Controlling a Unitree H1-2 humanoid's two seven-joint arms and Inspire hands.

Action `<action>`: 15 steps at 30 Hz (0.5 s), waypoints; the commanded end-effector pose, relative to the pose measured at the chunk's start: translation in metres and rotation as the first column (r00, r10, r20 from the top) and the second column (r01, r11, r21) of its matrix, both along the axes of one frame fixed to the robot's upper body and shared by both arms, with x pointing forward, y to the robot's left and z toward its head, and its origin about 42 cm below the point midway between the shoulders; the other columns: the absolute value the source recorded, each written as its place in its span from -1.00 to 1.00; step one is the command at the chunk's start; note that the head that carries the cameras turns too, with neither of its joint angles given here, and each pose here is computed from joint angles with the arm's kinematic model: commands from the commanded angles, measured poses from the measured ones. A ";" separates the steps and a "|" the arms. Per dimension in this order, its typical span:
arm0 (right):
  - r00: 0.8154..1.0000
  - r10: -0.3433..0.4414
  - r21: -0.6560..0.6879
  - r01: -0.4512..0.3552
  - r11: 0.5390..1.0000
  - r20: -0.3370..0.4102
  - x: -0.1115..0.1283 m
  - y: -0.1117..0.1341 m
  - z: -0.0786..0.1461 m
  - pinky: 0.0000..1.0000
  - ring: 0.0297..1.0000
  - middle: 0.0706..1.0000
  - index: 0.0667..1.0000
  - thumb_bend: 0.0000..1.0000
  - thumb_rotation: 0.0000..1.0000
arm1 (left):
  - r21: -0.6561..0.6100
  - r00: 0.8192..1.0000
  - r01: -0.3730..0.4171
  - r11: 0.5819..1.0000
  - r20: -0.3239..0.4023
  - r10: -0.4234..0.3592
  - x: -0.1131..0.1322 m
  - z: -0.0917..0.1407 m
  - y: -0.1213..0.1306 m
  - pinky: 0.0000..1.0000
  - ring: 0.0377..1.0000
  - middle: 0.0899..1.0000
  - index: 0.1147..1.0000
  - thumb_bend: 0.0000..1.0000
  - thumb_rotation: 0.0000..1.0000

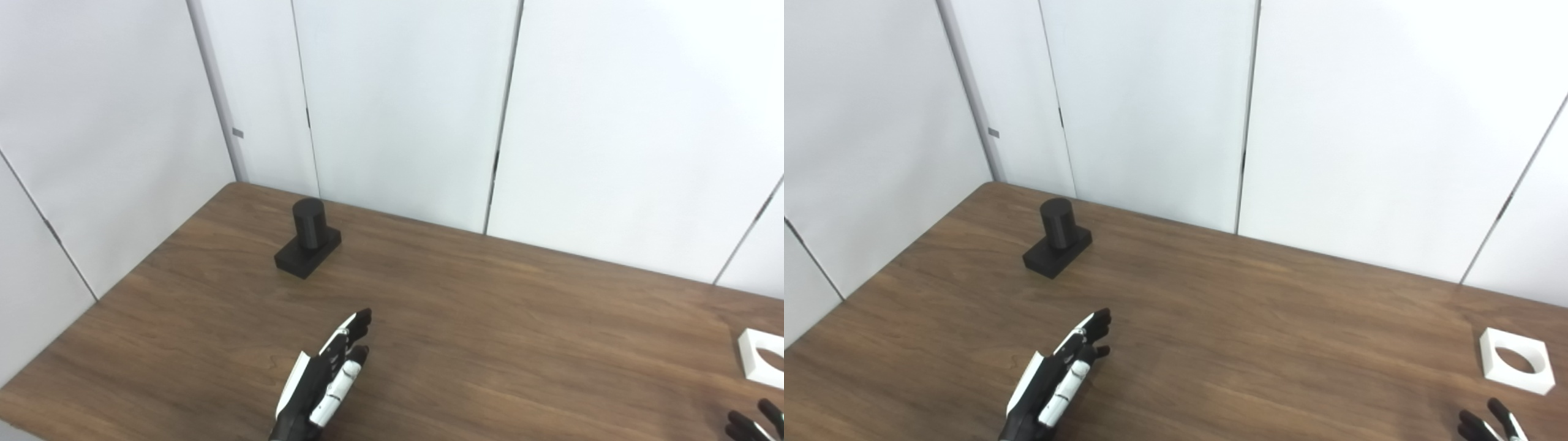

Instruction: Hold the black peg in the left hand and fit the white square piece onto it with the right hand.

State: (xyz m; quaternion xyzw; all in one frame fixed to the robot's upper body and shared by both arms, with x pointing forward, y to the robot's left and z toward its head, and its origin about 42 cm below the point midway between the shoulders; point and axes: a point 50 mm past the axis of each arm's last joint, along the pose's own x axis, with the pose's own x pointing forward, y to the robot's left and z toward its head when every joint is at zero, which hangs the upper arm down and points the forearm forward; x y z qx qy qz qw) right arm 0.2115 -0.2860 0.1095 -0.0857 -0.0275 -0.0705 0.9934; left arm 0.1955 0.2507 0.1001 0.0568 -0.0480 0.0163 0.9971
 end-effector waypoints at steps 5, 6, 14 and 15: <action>1.000 0.011 0.019 -0.011 1.000 0.007 -0.002 0.006 0.001 0.42 0.58 0.57 0.76 0.37 1.00 | -0.088 0.998 -0.034 0.996 -0.059 0.029 -0.007 -0.016 -0.023 0.82 0.90 0.88 0.85 0.13 0.51; 1.000 0.010 0.016 -0.010 1.000 0.007 -0.003 0.006 0.001 0.42 0.58 0.57 0.76 0.37 1.00 | -0.084 0.997 -0.050 0.995 -0.059 0.045 -0.007 -0.015 -0.023 0.81 0.91 0.87 0.85 0.07 0.43; 1.000 0.019 0.002 -0.019 1.000 0.004 -0.006 0.009 0.001 0.48 0.65 0.62 0.79 0.43 1.00 | 0.095 0.991 -0.133 0.987 0.037 0.130 0.004 0.035 -0.004 0.80 0.81 0.84 0.89 0.27 -0.18; 1.000 0.021 0.005 -0.021 1.000 0.004 -0.006 0.009 0.000 0.49 0.67 0.63 0.80 0.44 1.00 | 0.118 0.990 -0.138 0.983 0.053 0.132 0.008 0.045 -0.001 0.79 0.81 0.85 0.90 0.29 -0.22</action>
